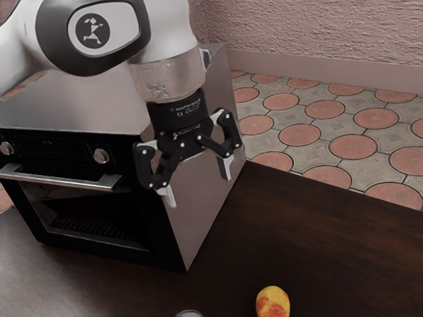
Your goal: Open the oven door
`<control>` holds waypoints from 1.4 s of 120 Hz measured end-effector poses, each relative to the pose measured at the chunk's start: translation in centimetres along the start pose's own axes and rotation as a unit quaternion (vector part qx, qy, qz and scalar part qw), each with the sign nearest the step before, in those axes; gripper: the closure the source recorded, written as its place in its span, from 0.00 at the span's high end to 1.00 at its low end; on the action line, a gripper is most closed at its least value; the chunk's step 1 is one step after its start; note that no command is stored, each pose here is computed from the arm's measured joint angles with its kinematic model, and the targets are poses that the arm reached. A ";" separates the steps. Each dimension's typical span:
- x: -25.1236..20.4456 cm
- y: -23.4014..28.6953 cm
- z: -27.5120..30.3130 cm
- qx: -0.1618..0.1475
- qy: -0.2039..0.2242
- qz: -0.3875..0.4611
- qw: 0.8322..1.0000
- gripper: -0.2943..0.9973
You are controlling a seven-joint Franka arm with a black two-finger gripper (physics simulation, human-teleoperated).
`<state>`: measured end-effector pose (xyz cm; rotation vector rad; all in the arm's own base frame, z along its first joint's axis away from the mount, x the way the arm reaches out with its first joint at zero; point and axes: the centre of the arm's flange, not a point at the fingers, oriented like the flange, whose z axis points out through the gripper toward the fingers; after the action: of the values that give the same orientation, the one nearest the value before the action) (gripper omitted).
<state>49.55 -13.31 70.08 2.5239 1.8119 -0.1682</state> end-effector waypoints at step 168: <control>21.5 -24.7 1.9 -0.253 0.061 -0.423 0.868 0.77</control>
<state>32.88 14.76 66.89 1.3055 2.4661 0.4089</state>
